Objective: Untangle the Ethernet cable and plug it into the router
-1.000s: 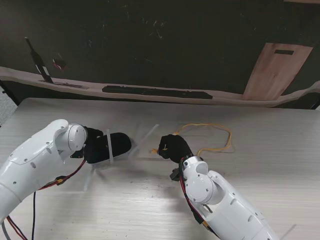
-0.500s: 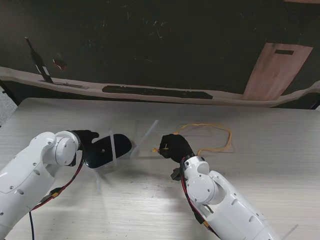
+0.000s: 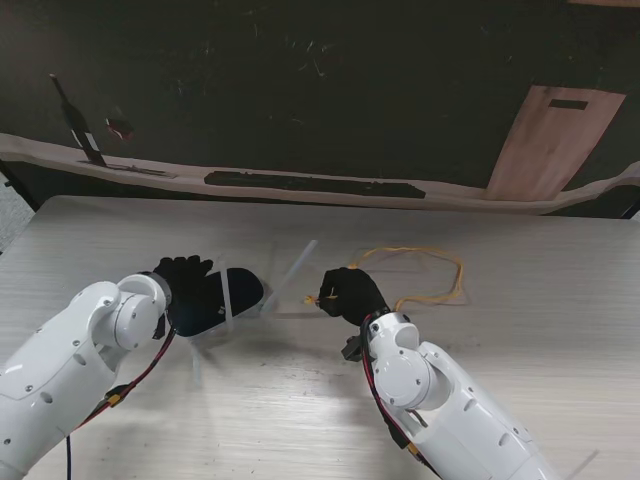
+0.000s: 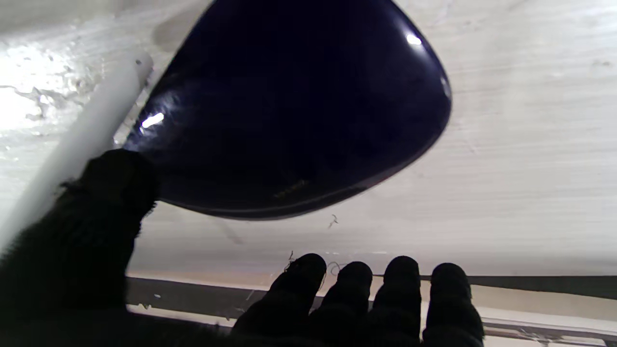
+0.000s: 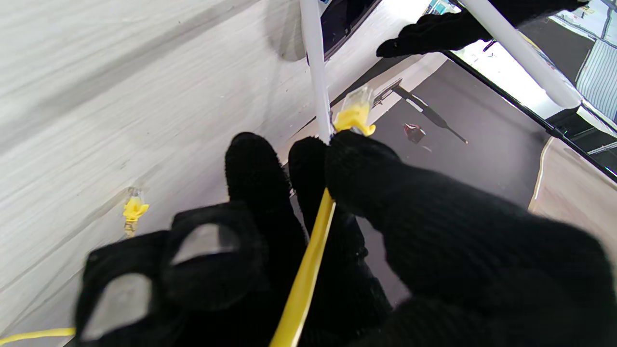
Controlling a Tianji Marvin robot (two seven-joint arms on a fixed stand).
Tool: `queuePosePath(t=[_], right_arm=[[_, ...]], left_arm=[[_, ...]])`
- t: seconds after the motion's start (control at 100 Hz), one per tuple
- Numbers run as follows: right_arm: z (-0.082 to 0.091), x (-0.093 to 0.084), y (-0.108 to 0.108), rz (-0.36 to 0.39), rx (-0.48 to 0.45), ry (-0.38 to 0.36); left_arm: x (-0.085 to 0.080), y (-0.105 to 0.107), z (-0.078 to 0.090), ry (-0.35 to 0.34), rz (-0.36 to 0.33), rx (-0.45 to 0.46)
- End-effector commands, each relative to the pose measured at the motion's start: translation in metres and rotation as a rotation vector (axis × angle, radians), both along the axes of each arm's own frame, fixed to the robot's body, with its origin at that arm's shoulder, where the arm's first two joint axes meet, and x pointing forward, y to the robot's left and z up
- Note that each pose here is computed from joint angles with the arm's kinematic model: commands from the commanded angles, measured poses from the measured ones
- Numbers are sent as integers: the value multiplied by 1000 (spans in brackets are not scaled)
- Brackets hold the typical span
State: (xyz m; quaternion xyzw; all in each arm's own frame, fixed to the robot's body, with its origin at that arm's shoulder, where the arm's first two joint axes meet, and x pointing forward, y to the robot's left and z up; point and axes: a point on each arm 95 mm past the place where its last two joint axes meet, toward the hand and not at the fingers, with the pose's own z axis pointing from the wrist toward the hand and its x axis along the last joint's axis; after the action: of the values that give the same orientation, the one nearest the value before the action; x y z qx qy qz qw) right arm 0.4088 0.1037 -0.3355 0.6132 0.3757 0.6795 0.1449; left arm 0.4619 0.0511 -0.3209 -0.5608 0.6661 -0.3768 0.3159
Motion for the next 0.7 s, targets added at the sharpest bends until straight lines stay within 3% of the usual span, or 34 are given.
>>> queuePosePath(t=[0.0,0.34,0.59,0.69], right_arm=[[-1,-3,3,14,5,10],[-1,-4,3,17,7,15],[-1,-3,3,17,7,15],[0,-3,3,16,5,15]], left_arm=[[-4,-5,-11,48,-5,6],[-2,-5,-34,17,14,56],[-2,-5,-53,110,28,45],[-3,-4,-56,104,41,41]])
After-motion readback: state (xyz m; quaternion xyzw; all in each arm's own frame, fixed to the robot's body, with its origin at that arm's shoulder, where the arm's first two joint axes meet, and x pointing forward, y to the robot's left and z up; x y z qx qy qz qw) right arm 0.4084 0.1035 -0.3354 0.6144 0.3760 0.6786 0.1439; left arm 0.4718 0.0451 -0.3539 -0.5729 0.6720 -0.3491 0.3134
